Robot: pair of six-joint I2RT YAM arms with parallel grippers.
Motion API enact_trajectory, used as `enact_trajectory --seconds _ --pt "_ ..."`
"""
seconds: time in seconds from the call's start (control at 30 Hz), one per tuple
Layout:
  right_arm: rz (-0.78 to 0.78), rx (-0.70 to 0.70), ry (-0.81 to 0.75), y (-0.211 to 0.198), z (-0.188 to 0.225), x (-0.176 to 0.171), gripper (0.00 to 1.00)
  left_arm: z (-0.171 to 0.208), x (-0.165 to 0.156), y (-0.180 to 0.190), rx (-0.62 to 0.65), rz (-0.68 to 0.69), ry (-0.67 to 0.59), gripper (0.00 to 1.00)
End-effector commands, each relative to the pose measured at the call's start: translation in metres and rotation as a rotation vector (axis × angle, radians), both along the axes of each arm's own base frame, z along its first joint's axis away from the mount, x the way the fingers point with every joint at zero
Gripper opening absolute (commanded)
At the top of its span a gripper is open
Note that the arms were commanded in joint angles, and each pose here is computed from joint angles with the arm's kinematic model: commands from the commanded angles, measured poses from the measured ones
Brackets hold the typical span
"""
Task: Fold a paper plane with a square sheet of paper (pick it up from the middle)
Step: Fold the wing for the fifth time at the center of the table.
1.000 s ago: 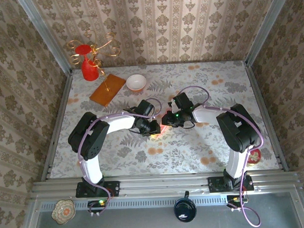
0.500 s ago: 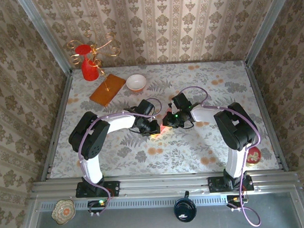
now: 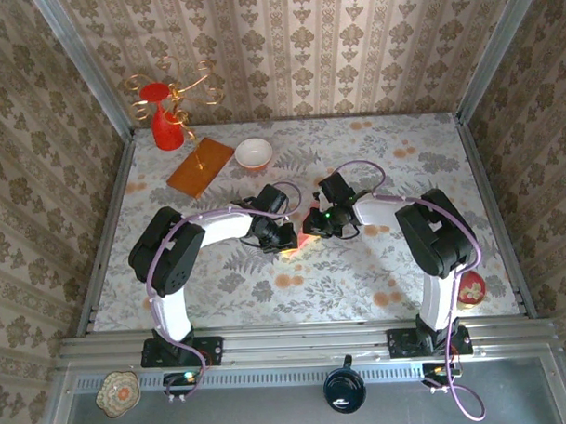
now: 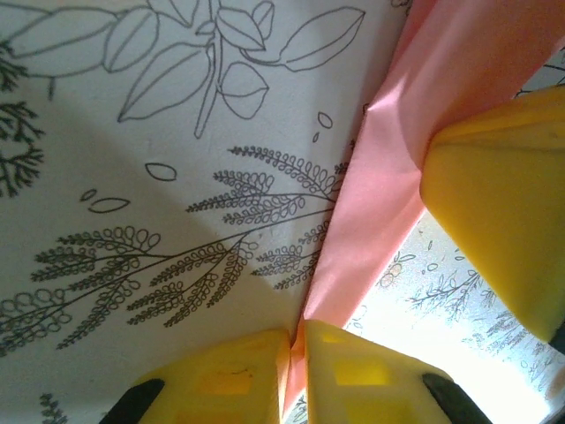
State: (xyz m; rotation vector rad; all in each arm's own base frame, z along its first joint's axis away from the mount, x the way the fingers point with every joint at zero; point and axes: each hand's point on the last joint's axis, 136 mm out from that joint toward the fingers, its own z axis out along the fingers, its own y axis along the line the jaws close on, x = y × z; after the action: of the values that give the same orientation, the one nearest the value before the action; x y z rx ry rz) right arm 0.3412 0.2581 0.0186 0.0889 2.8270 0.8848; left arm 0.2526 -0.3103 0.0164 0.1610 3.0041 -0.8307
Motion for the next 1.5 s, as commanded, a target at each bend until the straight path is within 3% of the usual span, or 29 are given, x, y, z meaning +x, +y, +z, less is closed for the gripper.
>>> enact_trajectory --seconds 0.0,0.3,0.47,0.6,0.93,1.23,1.47 --pt "-0.021 -0.076 0.044 -0.012 -0.016 -0.003 0.19 -0.044 -0.025 0.022 0.139 -0.023 0.082 0.14" --pt "-0.039 -0.128 0.076 -0.024 -0.028 -0.01 0.17 -0.016 -0.01 0.02 0.117 -0.013 -0.004 0.14" --pt "-0.031 -0.119 0.079 -0.023 -0.029 -0.011 0.16 0.029 0.009 0.01 0.037 -0.005 -0.155 0.14" --pt "-0.023 -0.089 0.081 -0.019 -0.028 -0.012 0.15 0.046 0.012 -0.006 -0.049 -0.045 -0.2 0.13" --pt "-0.026 -0.069 0.084 -0.019 -0.028 -0.011 0.15 0.027 0.008 -0.027 -0.098 -0.074 -0.129 0.06" --pt "-0.02 -0.055 0.074 -0.017 -0.022 -0.01 0.15 0.006 0.009 -0.017 -0.03 -0.053 -0.094 0.03" --pt "-0.006 -0.008 -0.038 -0.009 0.019 0.009 0.16 -0.015 -0.007 -0.002 0.026 -0.036 -0.025 0.02"
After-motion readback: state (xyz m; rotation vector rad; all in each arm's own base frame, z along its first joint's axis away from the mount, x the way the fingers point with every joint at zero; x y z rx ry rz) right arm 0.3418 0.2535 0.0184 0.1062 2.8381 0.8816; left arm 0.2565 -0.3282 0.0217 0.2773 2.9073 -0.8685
